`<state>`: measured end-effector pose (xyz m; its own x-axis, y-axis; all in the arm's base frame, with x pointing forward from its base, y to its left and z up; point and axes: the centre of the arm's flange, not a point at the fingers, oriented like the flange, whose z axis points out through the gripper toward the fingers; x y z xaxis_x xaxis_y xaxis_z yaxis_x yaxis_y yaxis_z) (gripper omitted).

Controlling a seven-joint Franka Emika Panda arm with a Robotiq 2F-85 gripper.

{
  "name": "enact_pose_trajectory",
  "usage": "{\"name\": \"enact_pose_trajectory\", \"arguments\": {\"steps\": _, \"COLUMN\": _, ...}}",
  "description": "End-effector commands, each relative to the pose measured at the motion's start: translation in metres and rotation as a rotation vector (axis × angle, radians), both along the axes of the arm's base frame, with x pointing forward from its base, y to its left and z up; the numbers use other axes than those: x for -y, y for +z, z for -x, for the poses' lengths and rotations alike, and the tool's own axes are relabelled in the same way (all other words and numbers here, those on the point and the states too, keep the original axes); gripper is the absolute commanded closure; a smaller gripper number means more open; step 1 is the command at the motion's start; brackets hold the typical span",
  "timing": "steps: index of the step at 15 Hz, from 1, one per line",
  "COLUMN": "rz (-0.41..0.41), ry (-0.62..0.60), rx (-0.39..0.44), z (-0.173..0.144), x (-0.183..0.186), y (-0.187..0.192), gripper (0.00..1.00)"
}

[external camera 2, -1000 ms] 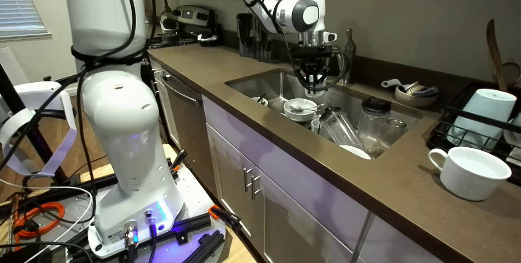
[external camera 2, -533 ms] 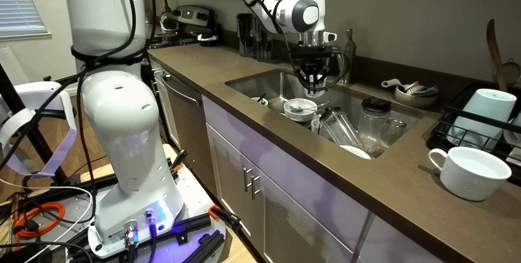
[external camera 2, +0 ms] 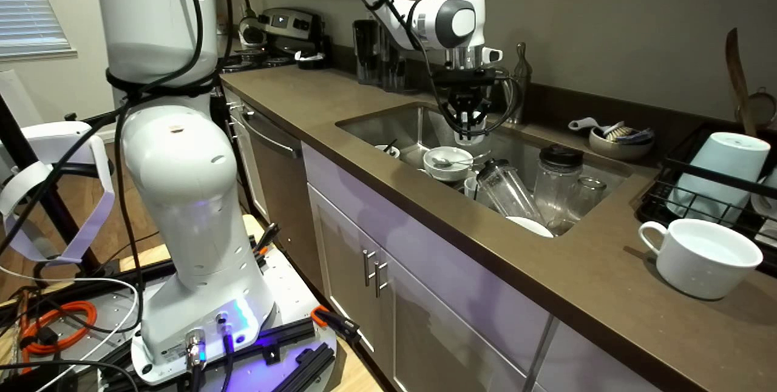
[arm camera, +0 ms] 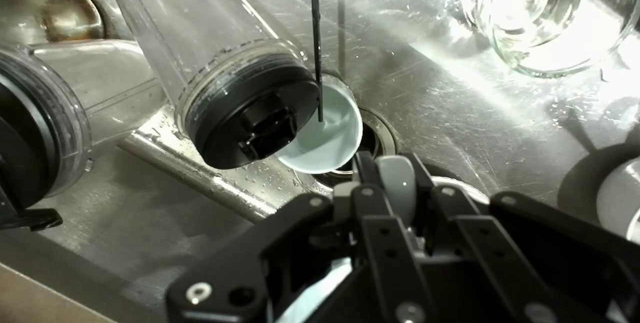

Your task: Shift the cup on the left to the right.

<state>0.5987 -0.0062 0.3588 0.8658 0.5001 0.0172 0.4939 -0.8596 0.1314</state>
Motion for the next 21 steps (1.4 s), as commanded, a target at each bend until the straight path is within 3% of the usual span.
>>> {"name": "enact_pose_trajectory", "arguments": {"steps": 1, "rz": 0.0, "ry": 0.0, "rx": 0.0, "z": 0.0, "x": 0.0, "y": 0.0, "gripper": 0.84}}
{"name": "enact_pose_trajectory", "arguments": {"steps": 15, "rz": 0.0, "ry": 0.0, "rx": 0.0, "z": 0.0, "x": 0.0, "y": 0.0, "gripper": 0.84}}
{"name": "enact_pose_trajectory", "arguments": {"steps": 16, "rz": 0.0, "ry": 0.0, "rx": 0.0, "z": 0.0, "x": 0.0, "y": 0.0, "gripper": 0.95}}
{"name": "enact_pose_trajectory", "arguments": {"steps": 21, "rz": 0.012, "ry": -0.021, "rx": -0.065, "z": 0.016, "x": 0.013, "y": -0.001, "gripper": 0.95}}
